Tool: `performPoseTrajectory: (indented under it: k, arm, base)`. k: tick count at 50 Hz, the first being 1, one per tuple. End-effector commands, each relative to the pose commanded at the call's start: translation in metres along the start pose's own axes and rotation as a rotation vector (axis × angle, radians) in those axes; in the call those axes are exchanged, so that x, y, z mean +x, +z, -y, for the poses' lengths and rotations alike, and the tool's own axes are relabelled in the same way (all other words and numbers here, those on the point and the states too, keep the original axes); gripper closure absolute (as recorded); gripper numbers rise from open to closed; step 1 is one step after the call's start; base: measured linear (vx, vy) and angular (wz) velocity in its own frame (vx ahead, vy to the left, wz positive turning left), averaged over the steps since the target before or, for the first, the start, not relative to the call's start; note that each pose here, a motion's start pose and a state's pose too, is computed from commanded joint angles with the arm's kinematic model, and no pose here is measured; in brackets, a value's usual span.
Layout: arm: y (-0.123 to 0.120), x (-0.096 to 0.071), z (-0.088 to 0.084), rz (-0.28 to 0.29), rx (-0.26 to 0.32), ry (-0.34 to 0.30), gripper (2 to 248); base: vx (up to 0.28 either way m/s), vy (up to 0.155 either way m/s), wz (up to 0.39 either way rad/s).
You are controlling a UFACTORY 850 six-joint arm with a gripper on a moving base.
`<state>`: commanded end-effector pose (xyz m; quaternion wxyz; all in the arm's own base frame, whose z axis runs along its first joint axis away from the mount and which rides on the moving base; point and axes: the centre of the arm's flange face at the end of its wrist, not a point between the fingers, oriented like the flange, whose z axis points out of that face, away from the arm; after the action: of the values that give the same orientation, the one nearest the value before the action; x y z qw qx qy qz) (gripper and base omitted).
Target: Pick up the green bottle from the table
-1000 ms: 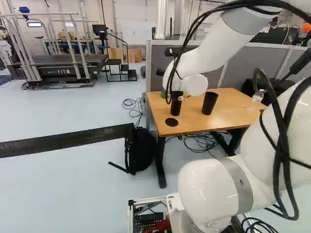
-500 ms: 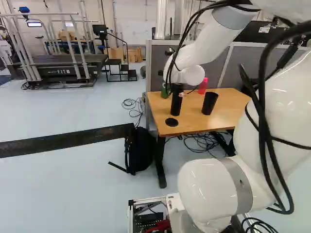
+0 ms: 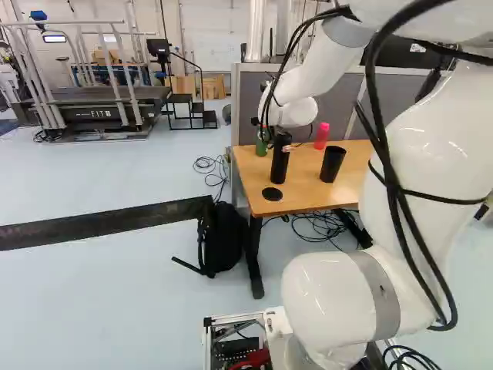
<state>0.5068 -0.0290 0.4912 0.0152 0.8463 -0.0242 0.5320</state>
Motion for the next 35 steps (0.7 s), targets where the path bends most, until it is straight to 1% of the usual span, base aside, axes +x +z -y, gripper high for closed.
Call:
performPoseTrajectory:
  k: [20,28,35]
  arm:
    - [0.035,0.005,0.003,0.113,0.004,-0.002,2]
    - [0.045,0.006,0.004,0.146,0.007,-0.004,2]
    - [0.048,0.005,0.005,0.173,0.009,-0.005,2]
  base:
    - [0.000,0.000,0.000]
    - [0.000,0.000,0.000]
    - [0.000,0.000,0.000]
